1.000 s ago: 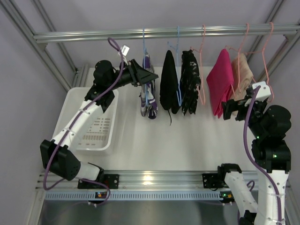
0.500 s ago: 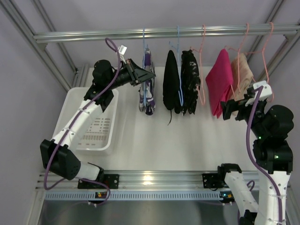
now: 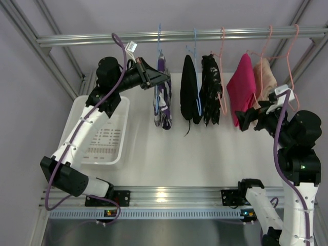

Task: Remove the trousers from the hanger

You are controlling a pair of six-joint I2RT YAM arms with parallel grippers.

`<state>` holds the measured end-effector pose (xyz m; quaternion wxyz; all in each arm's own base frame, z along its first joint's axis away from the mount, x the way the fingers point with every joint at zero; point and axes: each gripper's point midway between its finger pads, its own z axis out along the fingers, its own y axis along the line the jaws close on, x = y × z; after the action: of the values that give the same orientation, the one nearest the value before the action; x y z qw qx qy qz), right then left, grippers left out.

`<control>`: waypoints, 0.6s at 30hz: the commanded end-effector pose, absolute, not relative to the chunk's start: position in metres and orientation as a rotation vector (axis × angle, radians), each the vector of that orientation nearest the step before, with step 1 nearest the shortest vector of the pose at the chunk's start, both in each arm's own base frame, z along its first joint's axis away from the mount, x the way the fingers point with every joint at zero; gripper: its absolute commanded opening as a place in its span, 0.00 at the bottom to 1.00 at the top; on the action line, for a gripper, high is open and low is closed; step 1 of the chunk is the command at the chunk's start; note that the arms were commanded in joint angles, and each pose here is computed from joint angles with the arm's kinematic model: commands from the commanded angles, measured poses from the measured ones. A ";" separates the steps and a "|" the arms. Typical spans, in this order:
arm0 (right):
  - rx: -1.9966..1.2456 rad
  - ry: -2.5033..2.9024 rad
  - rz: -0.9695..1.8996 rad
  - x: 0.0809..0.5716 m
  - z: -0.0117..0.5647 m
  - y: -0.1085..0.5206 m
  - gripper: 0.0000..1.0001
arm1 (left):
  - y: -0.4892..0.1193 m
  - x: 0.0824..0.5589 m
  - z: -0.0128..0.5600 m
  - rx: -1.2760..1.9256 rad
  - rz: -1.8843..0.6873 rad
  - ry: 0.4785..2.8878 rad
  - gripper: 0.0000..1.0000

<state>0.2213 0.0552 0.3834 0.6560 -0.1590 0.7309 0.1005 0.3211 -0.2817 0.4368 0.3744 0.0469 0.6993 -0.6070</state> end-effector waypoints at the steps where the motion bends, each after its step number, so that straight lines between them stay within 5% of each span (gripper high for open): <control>1: -0.378 1.570 0.269 0.219 0.412 0.063 1.00 | -0.264 0.292 0.542 0.315 -1.478 1.377 0.00; 18: -0.285 1.499 0.814 0.239 0.477 0.132 0.99 | -0.252 0.237 0.508 0.367 -1.365 1.337 0.00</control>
<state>0.2418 0.1095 0.4400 0.6405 -0.1207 0.6979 0.2967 0.2667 -0.2686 0.4285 0.4133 0.0684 0.6923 -0.5876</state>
